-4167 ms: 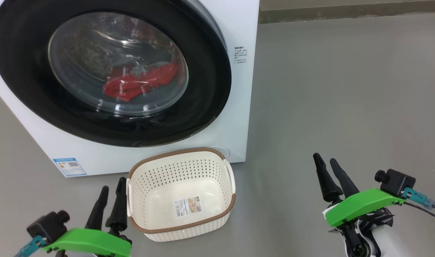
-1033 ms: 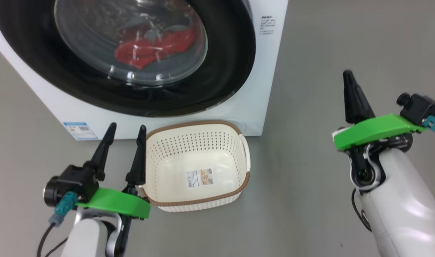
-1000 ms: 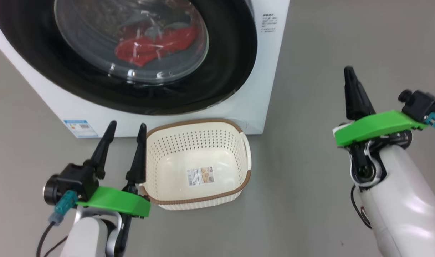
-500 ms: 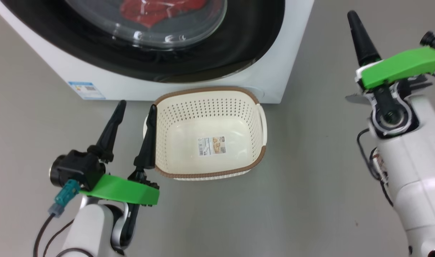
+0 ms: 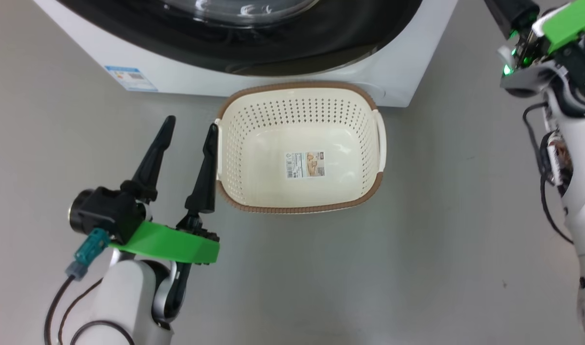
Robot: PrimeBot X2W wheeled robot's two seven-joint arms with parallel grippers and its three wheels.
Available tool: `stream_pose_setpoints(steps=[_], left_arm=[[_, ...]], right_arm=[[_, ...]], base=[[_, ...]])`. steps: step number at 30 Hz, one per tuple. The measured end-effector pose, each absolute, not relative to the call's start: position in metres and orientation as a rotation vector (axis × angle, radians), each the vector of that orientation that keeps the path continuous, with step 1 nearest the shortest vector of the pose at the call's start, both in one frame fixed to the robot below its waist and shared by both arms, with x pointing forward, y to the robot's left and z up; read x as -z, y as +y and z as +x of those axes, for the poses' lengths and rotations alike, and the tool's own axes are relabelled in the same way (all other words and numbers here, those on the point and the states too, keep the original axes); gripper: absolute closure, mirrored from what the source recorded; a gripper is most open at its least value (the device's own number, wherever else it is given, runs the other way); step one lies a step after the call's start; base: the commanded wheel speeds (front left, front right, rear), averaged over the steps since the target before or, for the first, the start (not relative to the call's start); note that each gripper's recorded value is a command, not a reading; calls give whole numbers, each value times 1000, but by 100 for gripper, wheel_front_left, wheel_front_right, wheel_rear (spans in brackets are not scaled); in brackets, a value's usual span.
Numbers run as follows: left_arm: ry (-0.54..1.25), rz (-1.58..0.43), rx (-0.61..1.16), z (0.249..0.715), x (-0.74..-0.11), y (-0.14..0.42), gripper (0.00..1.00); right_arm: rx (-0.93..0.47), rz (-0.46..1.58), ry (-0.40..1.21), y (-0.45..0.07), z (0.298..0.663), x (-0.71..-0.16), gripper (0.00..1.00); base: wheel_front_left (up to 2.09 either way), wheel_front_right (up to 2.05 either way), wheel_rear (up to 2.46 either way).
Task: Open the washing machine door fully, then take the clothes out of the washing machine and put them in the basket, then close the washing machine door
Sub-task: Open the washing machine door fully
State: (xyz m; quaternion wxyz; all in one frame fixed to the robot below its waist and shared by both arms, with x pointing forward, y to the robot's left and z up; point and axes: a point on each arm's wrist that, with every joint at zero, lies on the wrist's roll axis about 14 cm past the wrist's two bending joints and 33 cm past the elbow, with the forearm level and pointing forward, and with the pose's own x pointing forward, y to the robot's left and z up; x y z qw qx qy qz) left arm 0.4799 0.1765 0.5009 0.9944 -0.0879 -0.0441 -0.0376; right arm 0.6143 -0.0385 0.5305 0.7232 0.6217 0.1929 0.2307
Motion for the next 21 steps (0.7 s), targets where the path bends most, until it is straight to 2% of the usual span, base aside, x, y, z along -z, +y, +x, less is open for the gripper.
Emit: stream_pose_setpoints(steps=[10, 21], left_arm=[[-59, -156, 66, 483, -489, 183, 0], [-45, -140, 56, 492, -480, 188, 0]], right_arm=[[-632, 1380, 484, -14, 635, -540, 100], [-601, 1351, 502, -12, 659, -523, 100]], base=[[0, 0, 0], [0, 0, 0]])
